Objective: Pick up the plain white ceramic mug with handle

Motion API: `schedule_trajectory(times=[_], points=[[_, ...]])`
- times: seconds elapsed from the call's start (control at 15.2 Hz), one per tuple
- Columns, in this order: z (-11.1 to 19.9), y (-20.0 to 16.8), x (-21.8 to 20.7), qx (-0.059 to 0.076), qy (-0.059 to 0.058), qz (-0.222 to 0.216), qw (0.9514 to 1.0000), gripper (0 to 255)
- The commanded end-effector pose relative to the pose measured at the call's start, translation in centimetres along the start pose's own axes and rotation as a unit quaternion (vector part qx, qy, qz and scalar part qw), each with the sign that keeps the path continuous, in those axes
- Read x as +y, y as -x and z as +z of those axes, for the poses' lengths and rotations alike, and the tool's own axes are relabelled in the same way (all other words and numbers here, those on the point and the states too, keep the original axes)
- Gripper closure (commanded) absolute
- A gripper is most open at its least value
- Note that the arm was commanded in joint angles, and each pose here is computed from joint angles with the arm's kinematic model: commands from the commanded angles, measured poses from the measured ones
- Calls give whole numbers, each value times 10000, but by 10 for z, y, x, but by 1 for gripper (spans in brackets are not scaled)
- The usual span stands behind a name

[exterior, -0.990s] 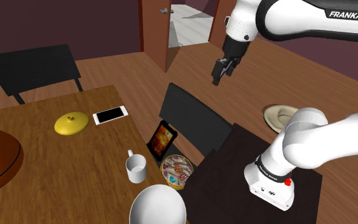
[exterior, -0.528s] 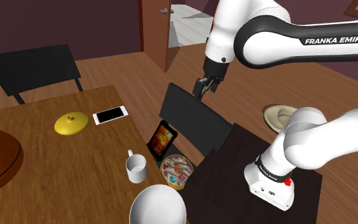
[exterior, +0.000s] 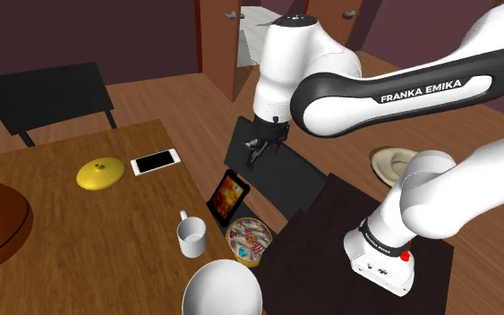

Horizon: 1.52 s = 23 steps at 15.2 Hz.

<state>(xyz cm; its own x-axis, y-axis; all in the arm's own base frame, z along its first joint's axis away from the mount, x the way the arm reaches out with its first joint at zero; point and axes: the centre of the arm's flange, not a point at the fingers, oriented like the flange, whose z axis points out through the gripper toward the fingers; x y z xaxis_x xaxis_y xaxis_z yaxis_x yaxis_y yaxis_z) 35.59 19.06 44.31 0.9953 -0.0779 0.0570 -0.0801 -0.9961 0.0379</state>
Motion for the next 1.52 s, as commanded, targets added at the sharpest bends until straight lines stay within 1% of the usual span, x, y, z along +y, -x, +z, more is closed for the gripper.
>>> schedule_trajectory(times=[0.0,1.32,1.45], points=[[16,-2,-26,-9,-24,33,10000,0],[156,-37,-243,-94,-175,303,9993,0],[162,-37,-243,-94,-175,304,9993,0]])
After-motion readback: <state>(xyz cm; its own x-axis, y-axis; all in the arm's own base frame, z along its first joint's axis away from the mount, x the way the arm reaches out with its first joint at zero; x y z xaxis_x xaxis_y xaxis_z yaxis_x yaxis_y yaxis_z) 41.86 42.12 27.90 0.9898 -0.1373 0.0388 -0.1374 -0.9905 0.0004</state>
